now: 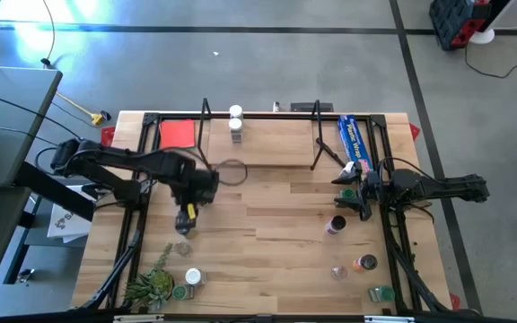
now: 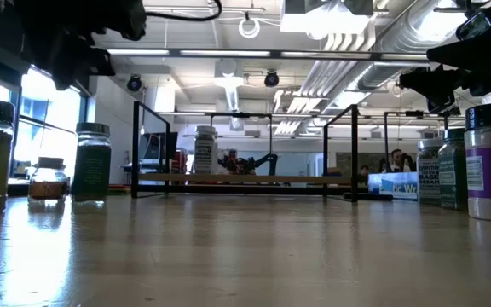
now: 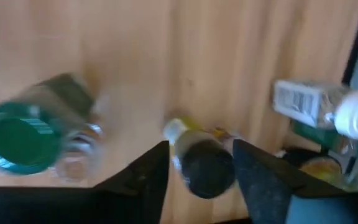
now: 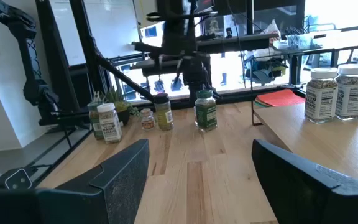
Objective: Shelf spices
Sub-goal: Put the bottom white seasoning bottle on the shelf aligned with the other white seasoning bottle
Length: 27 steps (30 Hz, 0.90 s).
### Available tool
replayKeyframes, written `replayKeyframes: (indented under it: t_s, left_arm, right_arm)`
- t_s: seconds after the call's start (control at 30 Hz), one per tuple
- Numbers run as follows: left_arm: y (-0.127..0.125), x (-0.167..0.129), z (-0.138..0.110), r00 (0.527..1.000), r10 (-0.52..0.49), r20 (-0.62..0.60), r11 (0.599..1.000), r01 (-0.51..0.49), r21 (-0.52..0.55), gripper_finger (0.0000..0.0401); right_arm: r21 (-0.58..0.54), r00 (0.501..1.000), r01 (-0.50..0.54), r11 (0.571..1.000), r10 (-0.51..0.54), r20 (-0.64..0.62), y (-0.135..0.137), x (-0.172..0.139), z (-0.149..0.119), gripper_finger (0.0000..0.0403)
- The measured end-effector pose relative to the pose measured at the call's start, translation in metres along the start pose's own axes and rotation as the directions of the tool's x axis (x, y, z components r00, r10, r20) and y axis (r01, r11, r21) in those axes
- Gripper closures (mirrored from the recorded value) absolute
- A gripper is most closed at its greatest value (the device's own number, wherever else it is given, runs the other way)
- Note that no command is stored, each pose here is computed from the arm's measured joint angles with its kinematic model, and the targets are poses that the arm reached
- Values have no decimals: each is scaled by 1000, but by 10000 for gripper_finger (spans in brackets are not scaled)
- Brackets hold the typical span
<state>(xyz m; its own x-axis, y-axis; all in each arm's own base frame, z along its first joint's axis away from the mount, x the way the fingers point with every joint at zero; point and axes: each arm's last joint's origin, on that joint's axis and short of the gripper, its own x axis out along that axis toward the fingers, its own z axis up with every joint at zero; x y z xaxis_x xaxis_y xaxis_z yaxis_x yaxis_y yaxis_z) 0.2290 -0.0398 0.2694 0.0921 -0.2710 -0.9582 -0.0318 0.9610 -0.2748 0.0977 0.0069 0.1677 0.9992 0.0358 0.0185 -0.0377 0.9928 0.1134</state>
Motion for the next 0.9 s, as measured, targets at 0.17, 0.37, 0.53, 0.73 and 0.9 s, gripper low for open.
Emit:
replayKeyframes:
  t_s: [0.17,0.37,0.53,0.73,0.9]
  left_arm:
    - [-40,10,-12,999,-16,-35,998,18,63,169]
    - [-97,20,-19,987,-107,120,990,118,-83,142]
    - [-140,29,-22,959,-108,261,979,148,-138,142]
    - [-167,56,-13,978,-36,207,986,68,-149,142]
    - [-174,69,-5,994,76,73,985,-64,-157,141]
  right_arm:
    - [0,1000,0,1000,0,0,0,0,0,123]
    - [0,1000,0,1000,0,0,0,0,0,123]
    - [0,1000,0,1000,0,0,0,0,0,123]
    - [1,1000,0,1000,0,0,0,0,0,123]
    - [2,1000,0,1000,0,0,0,0,0,123]
